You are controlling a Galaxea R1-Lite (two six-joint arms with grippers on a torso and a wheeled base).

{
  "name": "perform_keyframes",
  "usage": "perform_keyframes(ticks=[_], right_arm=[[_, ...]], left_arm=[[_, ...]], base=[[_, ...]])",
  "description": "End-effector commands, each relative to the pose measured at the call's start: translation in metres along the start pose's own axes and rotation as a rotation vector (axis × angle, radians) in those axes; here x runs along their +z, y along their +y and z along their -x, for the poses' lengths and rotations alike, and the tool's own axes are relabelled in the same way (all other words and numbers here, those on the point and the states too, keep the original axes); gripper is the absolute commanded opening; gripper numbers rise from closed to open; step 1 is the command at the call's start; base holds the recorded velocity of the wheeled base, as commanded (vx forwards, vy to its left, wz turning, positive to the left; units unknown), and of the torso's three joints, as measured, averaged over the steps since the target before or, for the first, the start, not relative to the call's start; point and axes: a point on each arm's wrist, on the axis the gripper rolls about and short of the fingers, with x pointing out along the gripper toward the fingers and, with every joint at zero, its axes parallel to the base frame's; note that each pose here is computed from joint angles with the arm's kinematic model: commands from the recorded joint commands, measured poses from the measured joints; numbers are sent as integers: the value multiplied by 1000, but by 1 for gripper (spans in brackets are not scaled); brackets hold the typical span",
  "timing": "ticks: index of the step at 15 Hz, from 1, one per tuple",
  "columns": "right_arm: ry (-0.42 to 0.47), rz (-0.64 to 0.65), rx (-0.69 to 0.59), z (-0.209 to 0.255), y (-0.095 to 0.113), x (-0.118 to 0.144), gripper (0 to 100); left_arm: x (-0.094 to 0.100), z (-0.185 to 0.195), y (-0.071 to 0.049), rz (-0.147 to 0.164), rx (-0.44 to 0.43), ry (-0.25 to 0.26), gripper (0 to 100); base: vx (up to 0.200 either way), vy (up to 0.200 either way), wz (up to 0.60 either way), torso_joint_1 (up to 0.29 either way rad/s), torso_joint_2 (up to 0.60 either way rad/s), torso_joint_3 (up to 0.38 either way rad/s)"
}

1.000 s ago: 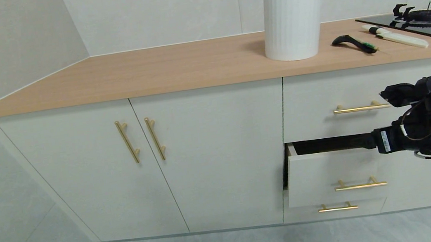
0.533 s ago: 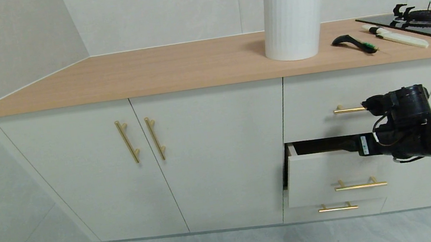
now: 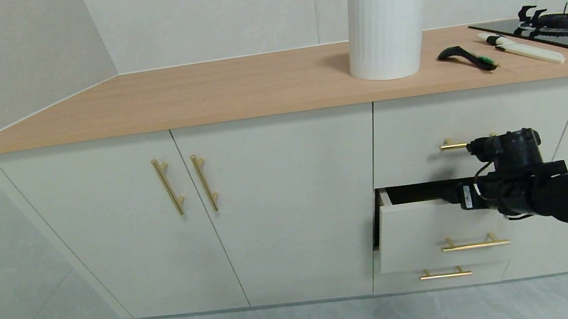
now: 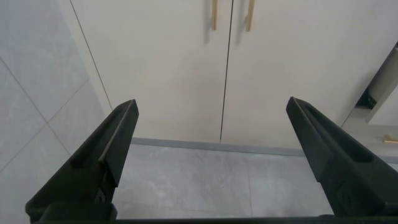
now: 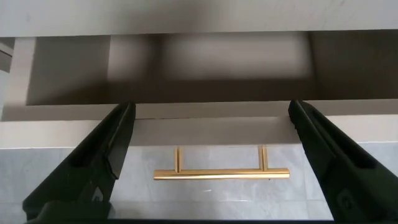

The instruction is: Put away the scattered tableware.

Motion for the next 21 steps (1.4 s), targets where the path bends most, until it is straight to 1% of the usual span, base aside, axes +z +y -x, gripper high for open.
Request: perform_keyframes(ticks=[1, 3, 5, 7, 10, 13, 15, 17, 20, 21], right_arm=[[21, 7, -1, -2, 0, -4, 100], [36, 12, -3, 0, -1, -5, 100], [87, 24, -9, 5, -2, -7, 100], [111, 30, -12, 11, -3, -7, 100], [162, 53, -15, 25, -5, -5, 100], [233, 68, -22, 46, -8, -4, 100], [248, 72, -24, 50, -9, -4, 100], [321, 90, -28, 67, -11, -7, 100], [424, 128, -26, 80, -9, -16, 100], [431, 133, -25, 80, -9, -17, 100]], left_arm=[[0, 0, 0, 0, 0, 0, 100], [0, 0, 0, 0, 2, 0, 100], [0, 0, 0, 0, 0, 0, 100], [0, 0, 0, 0, 0, 0, 100], [0, 0, 0, 0, 0, 0, 100], [0, 0, 0, 0, 2, 0, 100], [0, 0, 0, 0, 2, 0, 100], [0, 0, 0, 0, 2, 0, 100], [0, 0, 0, 0, 2, 0, 100], [0, 0, 0, 0, 0, 0, 100]], base=[[0, 0, 0, 0, 0, 0], [0, 0, 0, 0, 0, 0], [0, 0, 0, 0, 0, 0], [0, 0, 0, 0, 0, 0], [0, 0, 0, 0, 0, 0], [0, 0, 0, 0, 0, 0], [0, 0, 0, 0, 0, 0], [0, 0, 0, 0, 0, 0], [0, 0, 0, 0, 0, 0], [0, 0, 0, 0, 0, 0]])
